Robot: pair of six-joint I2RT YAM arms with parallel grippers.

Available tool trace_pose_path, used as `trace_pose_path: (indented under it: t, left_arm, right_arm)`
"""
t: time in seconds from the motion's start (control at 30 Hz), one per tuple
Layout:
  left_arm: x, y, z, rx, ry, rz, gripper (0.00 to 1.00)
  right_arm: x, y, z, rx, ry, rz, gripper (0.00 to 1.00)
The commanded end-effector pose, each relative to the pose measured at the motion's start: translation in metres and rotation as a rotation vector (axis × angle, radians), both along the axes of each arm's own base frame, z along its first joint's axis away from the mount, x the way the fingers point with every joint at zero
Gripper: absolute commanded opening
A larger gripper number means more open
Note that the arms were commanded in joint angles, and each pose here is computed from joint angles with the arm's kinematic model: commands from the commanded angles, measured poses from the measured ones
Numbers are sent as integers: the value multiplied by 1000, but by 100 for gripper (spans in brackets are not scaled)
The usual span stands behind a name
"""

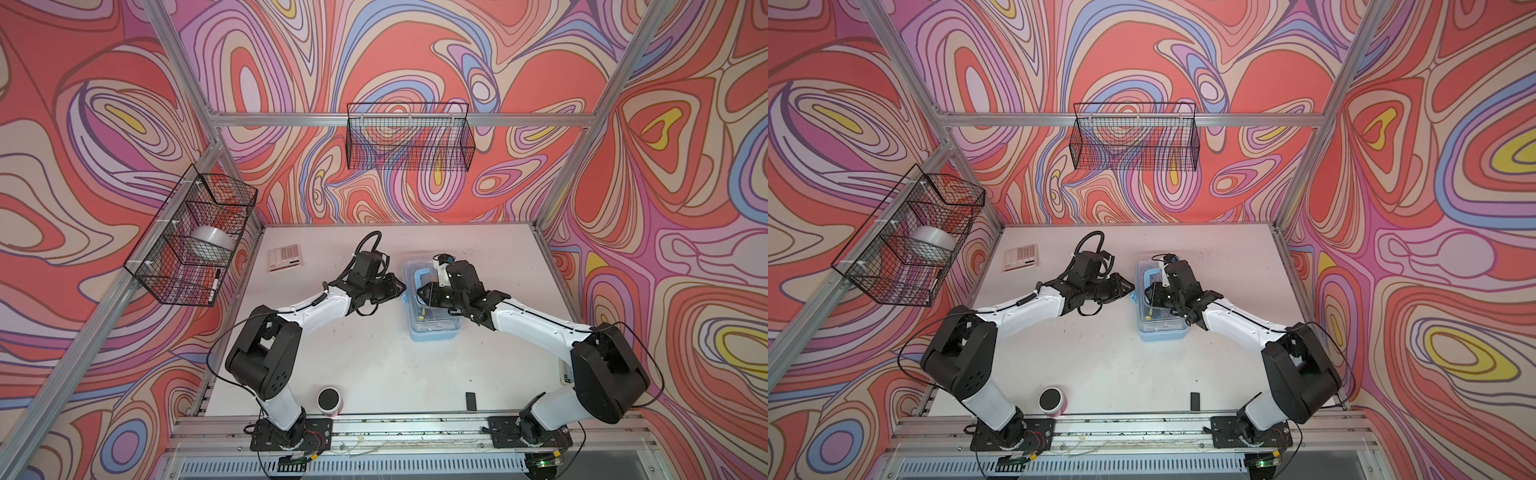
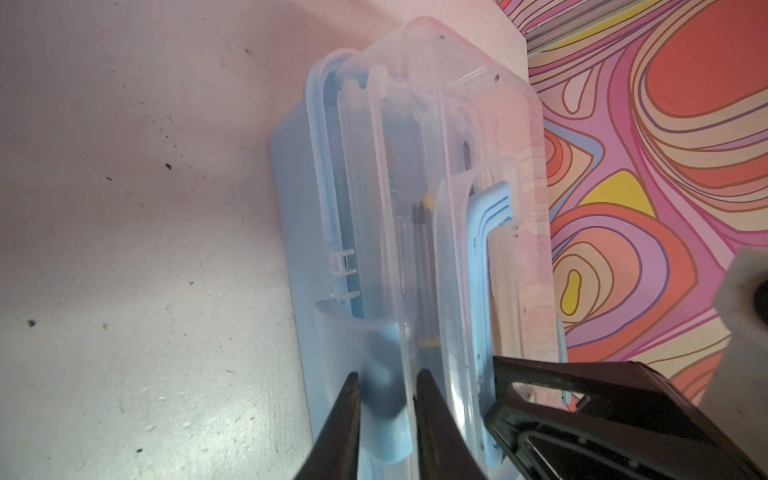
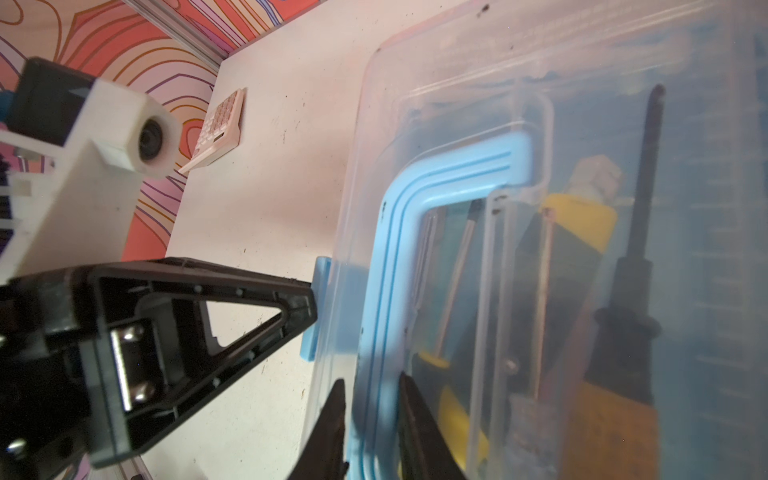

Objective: Pack the tool kit

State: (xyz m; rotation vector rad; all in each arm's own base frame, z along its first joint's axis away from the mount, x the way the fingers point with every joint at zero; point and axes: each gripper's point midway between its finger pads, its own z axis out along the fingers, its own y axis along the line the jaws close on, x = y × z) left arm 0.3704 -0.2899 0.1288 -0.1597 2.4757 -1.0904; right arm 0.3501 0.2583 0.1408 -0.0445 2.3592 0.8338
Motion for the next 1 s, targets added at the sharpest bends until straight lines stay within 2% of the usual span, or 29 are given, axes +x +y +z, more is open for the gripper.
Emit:
trace_pose_path:
  t: [0.0,0.23,0.73,0.87,0.97]
  left_arm:
    - [1,-4,-9,-24,24,-5,23]
    - [0,-3,-20,-4,39,-3,19]
    - [-2,-18,-31,-41,62,-26,18]
    - [-5,-21,-34,-60,70,-30,19]
    - [-11,-18,-37,-65,70,-22,23]
  right_arm:
    - [-24,-5,-48,-72,154,28,22]
    - [-24,-6,-50,-78,163,29,20]
    - [-20,-3,-57,-76,185,37,16]
    - [-19,-5,-47,-48,164,28,15]
    - [-18,-6,-31,-33,138,23,17]
